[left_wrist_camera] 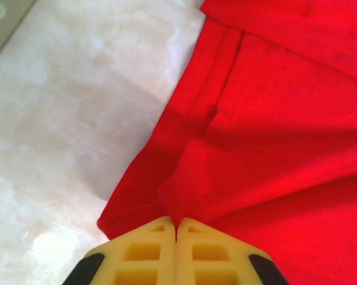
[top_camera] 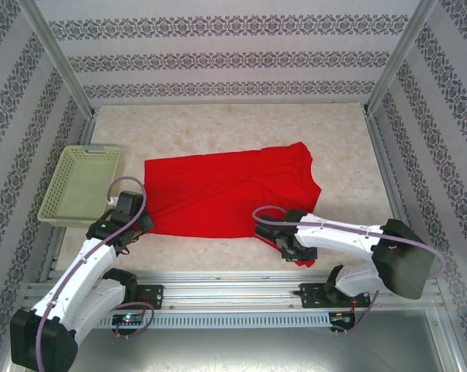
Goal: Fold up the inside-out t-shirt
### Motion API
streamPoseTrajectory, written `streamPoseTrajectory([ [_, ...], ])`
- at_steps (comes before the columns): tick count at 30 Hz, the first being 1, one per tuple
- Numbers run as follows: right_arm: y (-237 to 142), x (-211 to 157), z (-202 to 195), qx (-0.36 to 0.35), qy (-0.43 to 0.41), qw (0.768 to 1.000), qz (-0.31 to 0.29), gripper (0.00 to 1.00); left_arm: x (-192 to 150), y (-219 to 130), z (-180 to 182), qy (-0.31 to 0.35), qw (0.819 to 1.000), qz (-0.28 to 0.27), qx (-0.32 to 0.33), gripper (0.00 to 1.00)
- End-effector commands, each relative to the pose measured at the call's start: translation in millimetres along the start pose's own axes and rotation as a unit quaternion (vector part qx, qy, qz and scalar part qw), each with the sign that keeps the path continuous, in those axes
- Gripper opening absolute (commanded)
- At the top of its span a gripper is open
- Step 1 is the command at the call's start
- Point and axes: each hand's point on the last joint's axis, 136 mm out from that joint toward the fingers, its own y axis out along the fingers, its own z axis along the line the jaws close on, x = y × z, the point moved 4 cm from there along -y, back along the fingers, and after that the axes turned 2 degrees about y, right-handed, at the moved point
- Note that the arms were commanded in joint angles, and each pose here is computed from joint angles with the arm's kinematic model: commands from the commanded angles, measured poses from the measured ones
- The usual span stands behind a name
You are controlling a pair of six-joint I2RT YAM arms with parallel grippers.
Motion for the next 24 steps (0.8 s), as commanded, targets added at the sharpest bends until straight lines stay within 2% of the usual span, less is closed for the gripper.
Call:
streamPoseTrajectory([
  [1, -0.3, 5.1, 2.7, -0.002, -0.021, 1.000, -0.001, 0.29, 10.1, -5.9, -4.2, 0.006, 1.000, -0.020, -0.005, 0.00],
  [4, 0.7, 6.5, 6.6, -0.002, -0.033, 0.999, 0.006, 0.24, 10.4, -6.3, -4.6, 0.005, 1.000, -0.021, -0.005, 0.00],
  [8, 1.7, 7.3, 6.8, 0.004, -0.035, 0.999, 0.010, 0.05, 10.7, -6.6, -5.1, 0.005, 1.000, -0.021, -0.006, 0.00],
  [10, 1.1, 6.7, 3.8, 0.013, -0.028, 0.999, 0.011, 0.00, 11.3, -7.1, -5.1, 0.006, 1.000, -0.020, -0.005, 0.00],
  [14, -11.2, 9.0, -6.7, 0.051, 0.002, 0.999, -0.006, 0.00, 14.9, -10.8, -5.0, 0.009, 1.000, -0.024, 0.000, 0.00],
  [19, -43.1, 20.4, -21.6, 0.144, 0.056, 0.987, -0.040, 0.00, 23.1, -19.2, -6.5, 0.010, 0.999, -0.035, 0.004, 0.00],
  [24, -90.7, 42.2, -41.9, 0.261, 0.124, 0.953, -0.088, 0.00, 29.5, -28.0, -9.1, 0.005, 0.999, -0.039, 0.002, 0.00],
])
